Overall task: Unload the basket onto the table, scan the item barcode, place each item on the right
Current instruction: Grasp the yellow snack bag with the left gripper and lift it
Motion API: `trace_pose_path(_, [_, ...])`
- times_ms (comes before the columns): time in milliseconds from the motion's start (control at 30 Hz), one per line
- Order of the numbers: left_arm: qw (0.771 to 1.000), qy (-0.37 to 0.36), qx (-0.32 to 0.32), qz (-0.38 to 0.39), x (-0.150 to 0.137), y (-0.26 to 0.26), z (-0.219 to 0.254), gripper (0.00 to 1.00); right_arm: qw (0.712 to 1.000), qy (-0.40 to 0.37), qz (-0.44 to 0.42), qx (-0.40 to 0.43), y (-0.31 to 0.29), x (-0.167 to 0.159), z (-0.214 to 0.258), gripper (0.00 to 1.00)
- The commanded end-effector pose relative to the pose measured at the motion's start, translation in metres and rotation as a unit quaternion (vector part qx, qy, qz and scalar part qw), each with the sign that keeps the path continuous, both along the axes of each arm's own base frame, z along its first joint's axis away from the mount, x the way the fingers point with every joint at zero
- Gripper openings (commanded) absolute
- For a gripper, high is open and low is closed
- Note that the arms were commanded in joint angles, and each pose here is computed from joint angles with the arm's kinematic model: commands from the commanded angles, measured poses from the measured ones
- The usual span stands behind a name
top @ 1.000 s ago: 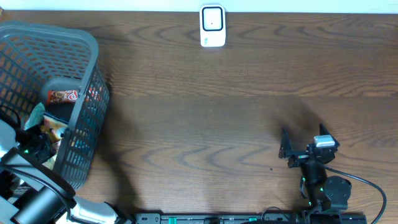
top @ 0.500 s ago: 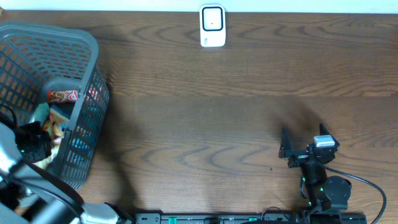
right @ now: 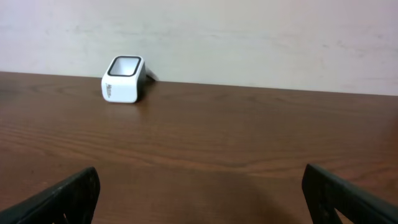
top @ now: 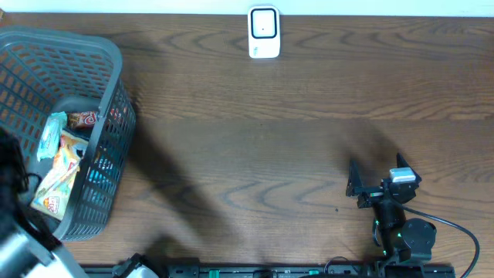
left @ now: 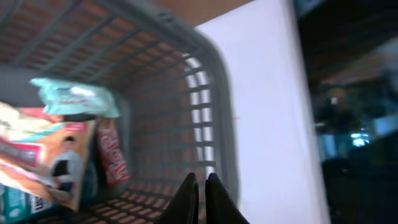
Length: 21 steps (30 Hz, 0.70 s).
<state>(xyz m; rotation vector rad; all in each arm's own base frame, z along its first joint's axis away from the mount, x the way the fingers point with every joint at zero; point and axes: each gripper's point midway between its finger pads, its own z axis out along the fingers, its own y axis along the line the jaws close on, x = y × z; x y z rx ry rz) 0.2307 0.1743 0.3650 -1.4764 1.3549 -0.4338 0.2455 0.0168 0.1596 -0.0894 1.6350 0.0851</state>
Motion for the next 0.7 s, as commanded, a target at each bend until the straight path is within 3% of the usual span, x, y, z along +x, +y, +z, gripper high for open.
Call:
trace_pose_path(0, [1.000, 0.007, 0.003, 0.009, -0.007, -0.003, 0.001, 0.08, 1.000, 0.000, 0.004, 0.005, 0.003, 0.000, -0.001, 0.99])
trace_pose_path(33, [1.000, 0.018, -0.009, 0.022, -0.008, 0.002, -0.007, 0.14, 1.000, 0.000, 0.004, 0.005, 0.003, 0.000, -0.001, 0.99])
trace_pose_path(100, [0.997, 0.044, -0.029, 0.051, -0.009, 0.014, -0.023, 0.45, 1.000, 0.000, 0.004, 0.005, 0.003, 0.000, -0.001, 0.99])
trace_pose_path(133, [0.995, 0.061, -0.043, 0.066, -0.009, 0.021, -0.034, 0.70, 1.000, 0.000, 0.004, 0.005, 0.003, 0.000, -0.001, 0.99])
trace_pose_path(167, [0.993, 0.076, -0.058, 0.075, -0.008, 0.027, -0.044, 0.81, 1.000, 0.000, 0.004, 0.005, 0.003, 0.000, -0.001, 0.99])
trace_pose_path(200, [0.990, 0.090, -0.077, 0.080, -0.005, 0.031, -0.056, 0.86, 1.000, 0.000, 0.004, 0.005, 0.003, 0.000, -0.001, 0.99])
trace_pose_path(233, [0.973, 0.147, -0.153, 0.089, 0.001, 0.038, -0.102, 0.95, 1.000, 0.000, 0.004, 0.005, 0.003, 0.000, -0.001, 0.99])
trace_pose_path(467, [0.889, 0.315, -0.316, 0.106, -0.008, 0.031, -0.214, 0.95, 1.000, 0.000, 0.004, 0.005, 0.003, 0.000, -0.001, 0.99])
trace_pose_path(567, [0.869, 0.347, -0.337, 0.105, -0.007, 0.033, -0.243, 0.95, 1.000, 0.000, 0.004, 0.005, 0.003, 0.000, -0.001, 0.99])
trace_pose_path(667, [0.863, 0.364, -0.338, 0.090, 0.000, 0.040, -0.267, 0.95, 1.000, 0.000, 0.004, 0.005, 0.003, 0.000, -0.001, 0.99])
